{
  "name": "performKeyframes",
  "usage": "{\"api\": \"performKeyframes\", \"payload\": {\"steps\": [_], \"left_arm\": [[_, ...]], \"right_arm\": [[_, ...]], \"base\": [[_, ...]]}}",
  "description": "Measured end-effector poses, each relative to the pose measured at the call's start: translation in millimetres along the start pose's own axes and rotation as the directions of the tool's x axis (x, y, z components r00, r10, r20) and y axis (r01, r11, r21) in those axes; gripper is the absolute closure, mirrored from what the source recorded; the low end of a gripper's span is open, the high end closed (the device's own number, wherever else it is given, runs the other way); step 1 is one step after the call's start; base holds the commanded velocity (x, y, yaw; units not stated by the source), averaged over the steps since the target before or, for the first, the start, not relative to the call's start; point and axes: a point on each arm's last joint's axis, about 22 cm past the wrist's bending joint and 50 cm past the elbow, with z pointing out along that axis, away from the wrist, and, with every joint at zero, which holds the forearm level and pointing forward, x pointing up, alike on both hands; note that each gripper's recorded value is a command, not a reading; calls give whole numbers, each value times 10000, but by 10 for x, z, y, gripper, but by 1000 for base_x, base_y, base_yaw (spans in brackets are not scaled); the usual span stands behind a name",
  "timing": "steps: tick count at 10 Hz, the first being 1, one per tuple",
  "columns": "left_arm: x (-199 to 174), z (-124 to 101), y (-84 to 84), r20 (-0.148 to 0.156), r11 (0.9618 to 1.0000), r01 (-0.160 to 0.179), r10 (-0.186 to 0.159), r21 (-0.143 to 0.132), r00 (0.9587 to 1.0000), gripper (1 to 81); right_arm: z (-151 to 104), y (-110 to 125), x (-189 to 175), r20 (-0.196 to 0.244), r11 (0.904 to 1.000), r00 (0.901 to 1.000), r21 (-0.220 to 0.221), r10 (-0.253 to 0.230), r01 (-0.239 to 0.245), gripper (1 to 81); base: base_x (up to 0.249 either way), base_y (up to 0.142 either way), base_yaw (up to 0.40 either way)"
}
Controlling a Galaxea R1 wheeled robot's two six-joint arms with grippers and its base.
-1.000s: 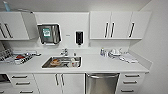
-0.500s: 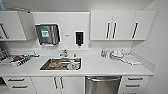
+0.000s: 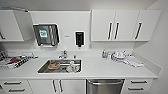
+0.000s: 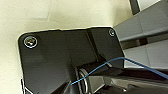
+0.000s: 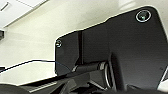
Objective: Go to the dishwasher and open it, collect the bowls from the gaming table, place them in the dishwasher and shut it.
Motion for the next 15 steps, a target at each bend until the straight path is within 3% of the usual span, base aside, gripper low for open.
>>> {"api": "performKeyframes", "payload": {"steps": [12,15], "left_arm": [[0,-1,-1,0,10000,-4,4,2,10000,10],[4,9,18,-13,10000,-1,1,-27,10000,10]], "right_arm": [[9,-22,17,-19,10000,10000,34,-10,10,10],[-2,3,30,-25,10000,10000,-3,-25,25,10]], "base": [[134,-67,0],[98,0,0]]}}
